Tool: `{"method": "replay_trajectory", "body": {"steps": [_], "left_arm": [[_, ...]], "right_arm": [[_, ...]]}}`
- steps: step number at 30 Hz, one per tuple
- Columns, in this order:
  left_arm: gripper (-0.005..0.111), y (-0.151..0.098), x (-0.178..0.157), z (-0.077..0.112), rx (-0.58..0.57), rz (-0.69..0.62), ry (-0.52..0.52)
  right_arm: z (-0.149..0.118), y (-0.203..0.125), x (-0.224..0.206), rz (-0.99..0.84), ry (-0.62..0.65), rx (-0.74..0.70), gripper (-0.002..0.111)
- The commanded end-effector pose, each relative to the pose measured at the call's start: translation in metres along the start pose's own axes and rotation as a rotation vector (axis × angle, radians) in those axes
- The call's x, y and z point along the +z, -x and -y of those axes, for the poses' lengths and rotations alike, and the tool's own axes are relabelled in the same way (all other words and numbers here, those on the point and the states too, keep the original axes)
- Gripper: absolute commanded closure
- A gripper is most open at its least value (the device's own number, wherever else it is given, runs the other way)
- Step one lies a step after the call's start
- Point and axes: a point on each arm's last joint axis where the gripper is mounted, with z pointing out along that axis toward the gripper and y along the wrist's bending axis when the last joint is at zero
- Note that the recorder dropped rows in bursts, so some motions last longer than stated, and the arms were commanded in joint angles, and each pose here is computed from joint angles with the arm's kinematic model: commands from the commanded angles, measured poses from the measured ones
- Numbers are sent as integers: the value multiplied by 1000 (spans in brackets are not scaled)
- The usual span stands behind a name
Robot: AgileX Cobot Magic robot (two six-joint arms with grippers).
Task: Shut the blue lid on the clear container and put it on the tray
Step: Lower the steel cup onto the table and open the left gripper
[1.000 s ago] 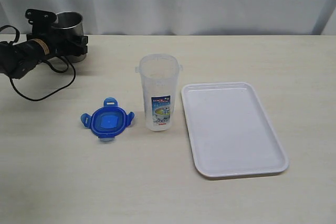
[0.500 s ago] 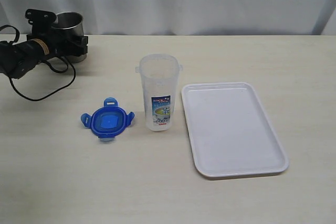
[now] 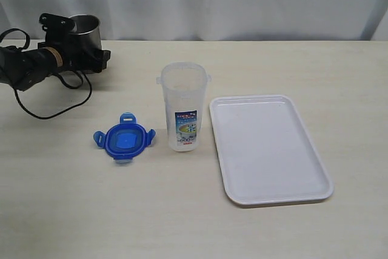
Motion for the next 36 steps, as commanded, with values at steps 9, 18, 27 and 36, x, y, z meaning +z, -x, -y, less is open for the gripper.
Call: {"method": "replay_trajectory", "body": {"steps": [9, 18, 27, 36], "left_arm": [[11, 2, -1, 4, -8, -18, -2], [5, 2, -1, 4, -37, -23, 1], [5, 3, -10, -13, -73, -122, 98], [5, -1, -16, -6, -50, -126, 65]], "right_arm": [[0, -1, 0, 4, 3, -3, 104], [0, -1, 0, 4, 3, -3, 104], [0, -1, 0, 4, 3, -3, 104], [0, -1, 0, 4, 3, -3, 104]]}}
